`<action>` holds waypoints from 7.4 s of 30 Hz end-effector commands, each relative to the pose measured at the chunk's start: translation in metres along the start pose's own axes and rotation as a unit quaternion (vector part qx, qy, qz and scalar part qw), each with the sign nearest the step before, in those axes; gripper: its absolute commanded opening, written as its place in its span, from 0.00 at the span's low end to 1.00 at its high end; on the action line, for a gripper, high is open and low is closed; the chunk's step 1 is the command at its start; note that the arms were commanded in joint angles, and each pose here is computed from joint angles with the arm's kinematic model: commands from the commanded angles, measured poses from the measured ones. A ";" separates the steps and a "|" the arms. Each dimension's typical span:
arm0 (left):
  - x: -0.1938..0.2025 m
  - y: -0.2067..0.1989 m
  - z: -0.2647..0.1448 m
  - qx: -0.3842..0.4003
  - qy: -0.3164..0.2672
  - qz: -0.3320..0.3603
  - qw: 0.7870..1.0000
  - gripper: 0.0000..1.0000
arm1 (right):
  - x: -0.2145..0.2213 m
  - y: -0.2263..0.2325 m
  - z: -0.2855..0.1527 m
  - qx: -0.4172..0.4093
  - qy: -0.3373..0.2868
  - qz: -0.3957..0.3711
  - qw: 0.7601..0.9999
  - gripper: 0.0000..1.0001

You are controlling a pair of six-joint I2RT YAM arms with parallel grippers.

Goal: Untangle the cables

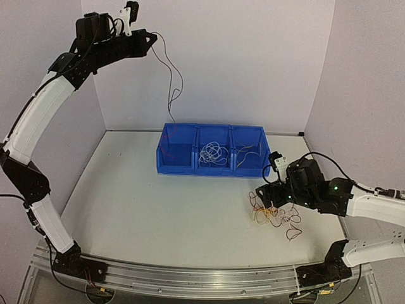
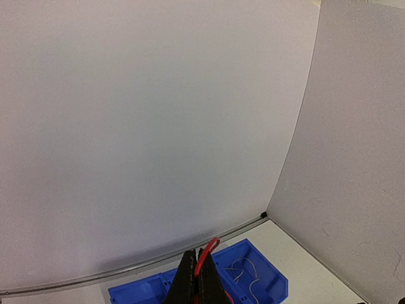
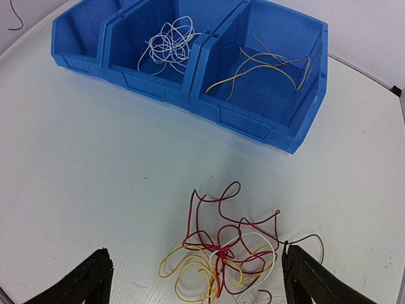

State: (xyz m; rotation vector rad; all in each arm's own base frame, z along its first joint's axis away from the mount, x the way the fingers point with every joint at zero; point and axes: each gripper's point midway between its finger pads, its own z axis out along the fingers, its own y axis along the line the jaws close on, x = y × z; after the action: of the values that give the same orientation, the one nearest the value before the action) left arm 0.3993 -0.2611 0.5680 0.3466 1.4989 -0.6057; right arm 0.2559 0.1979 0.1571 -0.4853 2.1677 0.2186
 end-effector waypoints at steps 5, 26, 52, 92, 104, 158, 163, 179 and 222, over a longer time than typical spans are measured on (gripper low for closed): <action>0.030 0.000 0.025 0.010 0.032 -0.006 0.999 0.00 | -0.012 -0.009 -0.005 0.022 -0.021 -0.005 1.000 0.90; 0.111 0.071 0.082 -0.156 0.093 0.031 0.983 0.00 | -0.005 -0.025 -0.018 0.047 -0.042 0.008 0.998 0.90; 0.020 0.086 0.025 -0.226 -0.004 0.051 0.973 0.00 | 0.005 -0.022 0.000 0.059 -0.009 -0.004 0.998 0.91; 0.349 0.160 0.104 -0.325 0.278 -0.009 0.904 0.00 | 0.017 -0.037 -0.004 0.091 -0.010 -0.012 0.996 0.91; 0.368 0.160 0.089 -0.301 0.304 -0.039 0.903 0.00 | 0.025 -0.037 0.000 0.094 0.002 -0.009 0.996 0.91; 0.340 0.078 0.136 -0.158 0.304 -0.030 0.939 0.60 | 0.026 -0.041 -0.012 0.088 -0.009 0.006 0.996 0.91; 0.319 0.080 0.128 -0.185 0.290 -0.011 0.939 0.85 | 0.027 -0.040 -0.013 0.085 -0.010 0.007 0.996 0.91; 0.223 -0.008 0.050 -0.131 0.200 -0.040 0.970 1.00 | 0.065 -0.031 0.014 0.082 0.139 0.020 0.987 0.98; 0.490 -0.155 -0.026 0.030 0.474 -0.323 0.818 0.90 | 0.102 0.095 0.098 -0.214 0.273 0.059 0.936 0.09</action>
State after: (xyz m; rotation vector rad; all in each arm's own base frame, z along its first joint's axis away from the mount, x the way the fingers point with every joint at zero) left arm 0.2716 -0.4461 0.0960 0.2812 2.5644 -1.0869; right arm 0.2199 0.2749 0.0105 -0.7279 2.7579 0.7210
